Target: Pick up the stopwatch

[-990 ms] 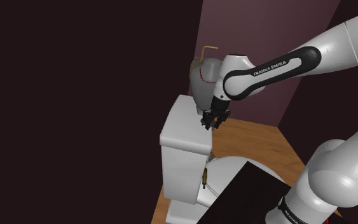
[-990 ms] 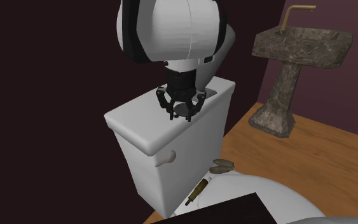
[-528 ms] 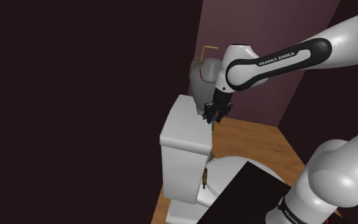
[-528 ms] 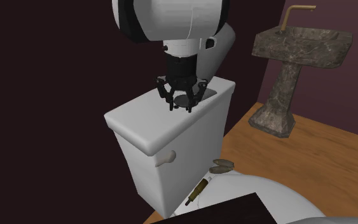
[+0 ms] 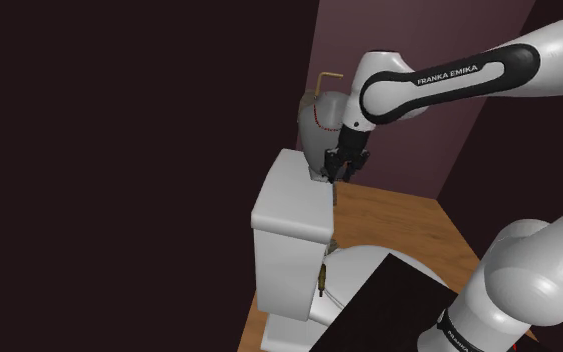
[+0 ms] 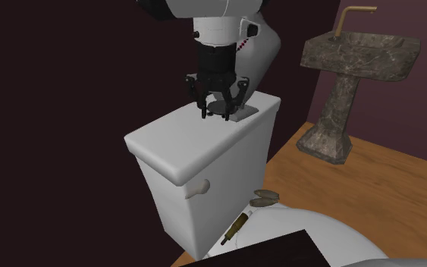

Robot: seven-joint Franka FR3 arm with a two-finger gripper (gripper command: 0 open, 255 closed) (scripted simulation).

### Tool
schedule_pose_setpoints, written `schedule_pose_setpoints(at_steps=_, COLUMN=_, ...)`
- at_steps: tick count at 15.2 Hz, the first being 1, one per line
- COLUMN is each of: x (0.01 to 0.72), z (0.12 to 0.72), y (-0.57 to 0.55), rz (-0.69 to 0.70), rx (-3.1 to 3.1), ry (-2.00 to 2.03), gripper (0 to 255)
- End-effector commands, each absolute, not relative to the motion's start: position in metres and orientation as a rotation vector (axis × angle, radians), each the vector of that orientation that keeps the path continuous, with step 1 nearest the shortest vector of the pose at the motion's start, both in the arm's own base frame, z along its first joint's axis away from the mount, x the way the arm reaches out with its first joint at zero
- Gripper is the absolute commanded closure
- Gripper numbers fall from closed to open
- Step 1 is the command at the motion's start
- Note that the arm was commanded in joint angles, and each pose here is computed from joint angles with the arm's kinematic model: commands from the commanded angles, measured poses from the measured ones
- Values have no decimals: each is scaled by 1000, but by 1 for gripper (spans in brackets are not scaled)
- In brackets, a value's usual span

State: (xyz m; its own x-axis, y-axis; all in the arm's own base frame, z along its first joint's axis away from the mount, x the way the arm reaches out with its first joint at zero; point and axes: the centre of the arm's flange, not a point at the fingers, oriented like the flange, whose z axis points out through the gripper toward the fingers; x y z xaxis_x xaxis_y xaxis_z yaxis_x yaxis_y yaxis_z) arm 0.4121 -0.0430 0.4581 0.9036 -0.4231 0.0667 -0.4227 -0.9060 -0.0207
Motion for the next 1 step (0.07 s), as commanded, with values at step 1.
schedule_pose_setpoints(at_steps=1, x=412, z=462, y=-43, rz=-108, rx=-3060, ry=680, gripper=255)
